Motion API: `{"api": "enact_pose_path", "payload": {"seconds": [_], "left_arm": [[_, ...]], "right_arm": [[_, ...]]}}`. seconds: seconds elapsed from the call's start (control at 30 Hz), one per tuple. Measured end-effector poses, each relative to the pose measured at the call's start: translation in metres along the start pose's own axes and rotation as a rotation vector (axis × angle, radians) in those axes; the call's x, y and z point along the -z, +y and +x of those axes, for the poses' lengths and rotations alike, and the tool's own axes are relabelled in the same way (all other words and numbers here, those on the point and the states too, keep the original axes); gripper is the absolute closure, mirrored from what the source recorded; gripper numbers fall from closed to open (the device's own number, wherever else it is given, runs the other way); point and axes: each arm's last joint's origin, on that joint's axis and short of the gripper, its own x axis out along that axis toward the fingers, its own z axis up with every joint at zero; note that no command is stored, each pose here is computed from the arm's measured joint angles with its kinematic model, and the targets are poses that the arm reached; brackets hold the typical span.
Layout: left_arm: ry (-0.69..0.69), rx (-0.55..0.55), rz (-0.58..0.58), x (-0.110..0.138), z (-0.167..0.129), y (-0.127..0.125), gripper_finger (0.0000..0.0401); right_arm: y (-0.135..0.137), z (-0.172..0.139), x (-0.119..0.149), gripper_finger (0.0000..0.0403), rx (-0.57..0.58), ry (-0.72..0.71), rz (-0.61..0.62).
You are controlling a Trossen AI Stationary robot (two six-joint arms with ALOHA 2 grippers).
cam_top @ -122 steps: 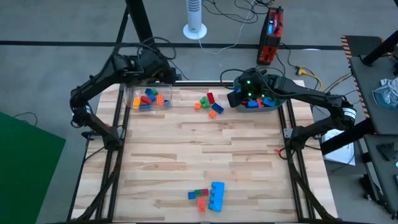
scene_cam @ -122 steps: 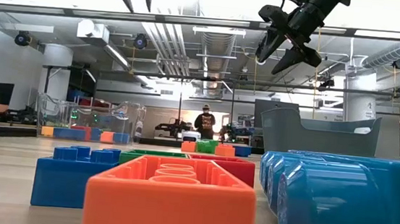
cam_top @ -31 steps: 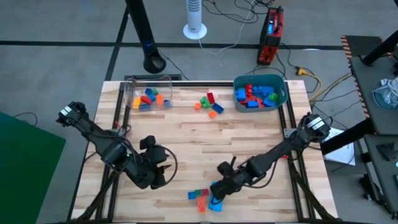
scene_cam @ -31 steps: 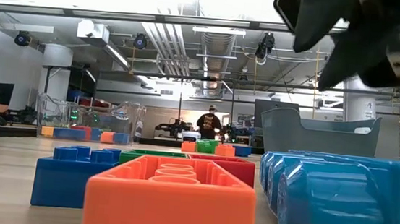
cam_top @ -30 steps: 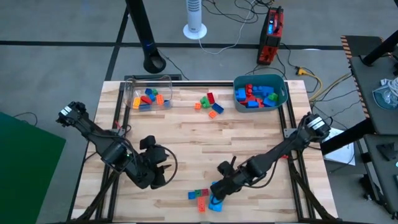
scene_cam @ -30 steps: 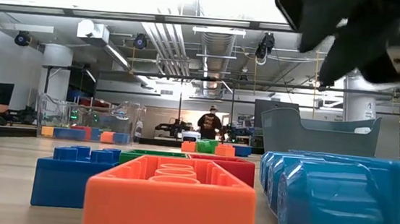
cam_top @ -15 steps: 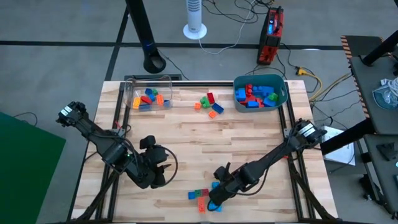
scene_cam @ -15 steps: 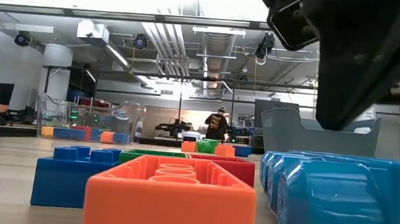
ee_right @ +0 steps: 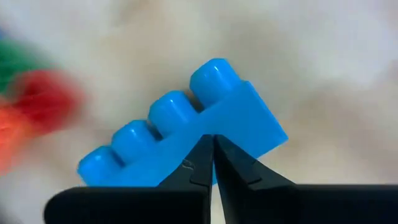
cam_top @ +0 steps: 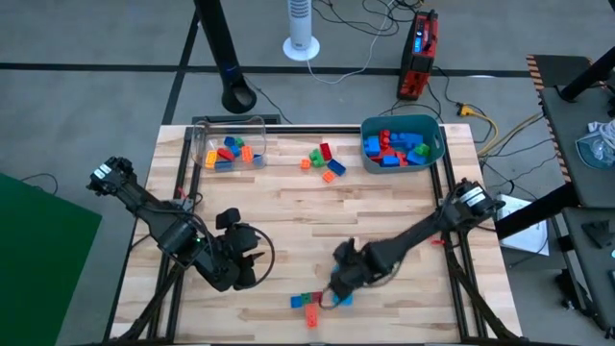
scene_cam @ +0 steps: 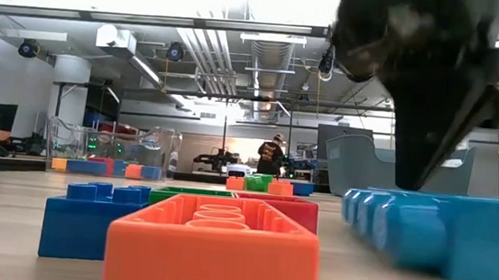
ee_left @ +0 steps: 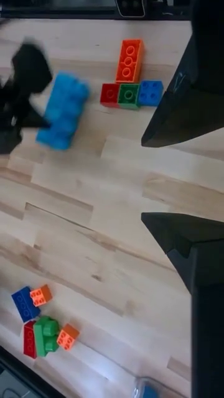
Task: Sort blocks by size
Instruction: Put the big blue game piece into the blue bin
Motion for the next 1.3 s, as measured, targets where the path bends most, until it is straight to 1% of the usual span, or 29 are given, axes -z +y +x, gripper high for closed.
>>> {"api": "enact_pose_path", "payload": {"seconds": [0.07,0.1,0.17,0.27,0.33,0.4,0.47,0.53,0.6,0.67,0.77,0.9,0.97,1.03,1.1,1.2,1.3], "left_arm": [[-0.003,-0.003,0.007,0.0,0.0,0.0,0.0233],[-0.003,-0.003,0.007,0.0,0.0,0.0,0.0233],[-0.003,-0.004,0.008,0.0,0.0,0.0,0.0233],[-0.003,-0.003,0.006,0.0,0.0,0.0,0.0233],[-0.003,-0.003,0.004,0.0,0.0,0.0,0.0233],[-0.003,-0.003,0.003,0.0,0.0,0.0,0.0233],[-0.003,-0.003,0.003,0.0,0.0,0.0,0.0233],[-0.002,-0.004,0.007,0.0,0.0,0.0,0.0233],[-0.002,-0.005,0.013,0.0,0.0,0.0,0.0233],[-0.002,-0.004,0.025,0.0,0.0,0.0,0.0233],[-0.002,-0.004,0.031,0.0,0.0,0.0,0.0233],[-0.002,-0.005,0.037,0.0,0.0,0.0,0.0233],[-0.001,-0.005,0.046,0.0,0.0,0.0,0.0233],[-0.001,-0.005,0.059,0.0,0.0,0.0,0.0233],[-0.001,-0.006,0.067,0.0,0.0,0.0,0.0233],[0.002,-0.008,0.072,0.0,0.0,0.001,0.0233],[0.002,-0.009,0.073,0.0,0.0,0.001,0.0233]], "right_arm": [[-0.012,-0.007,-0.012,0.0394,0.086,0.01,-0.058],[-0.017,-0.013,-0.019,0.0394,0.099,0.016,-0.07],[-0.022,-0.029,-0.034,0.0394,0.085,0.017,-0.044],[-0.03,-0.052,-0.048,0.0394,0.053,-0.006,0.102],[-0.033,-0.061,-0.051,0.0393,0.032,-0.009,0.207],[-0.038,-0.071,-0.051,0.0386,0.024,0.007,0.265],[-0.042,-0.082,-0.05,0.0371,0.012,0.005,0.283],[-0.047,-0.089,-0.048,0.0346,0.023,0.009,0.293],[-0.05,-0.092,-0.045,0.0313,0.05,0.019,0.302],[-0.052,-0.094,-0.041,0.0272,0.067,0.028,0.32],[-0.051,-0.09,-0.039,0.0199,0.076,0.048,0.354],[-0.049,-0.067,-0.037,0.0101,0.134,0.096,0.382],[-0.046,-0.055,-0.037,0.0058,0.145,0.132,0.364],[-0.042,-0.043,-0.037,0.0025,0.137,0.156,0.332],[-0.04,-0.031,-0.037,0.0009,0.15,0.163,0.305],[-0.039,-0.018,-0.038,0.001,0.181,0.177,0.277],[-0.038,-0.008,-0.041,0.0013,0.186,0.185,0.25]]}}
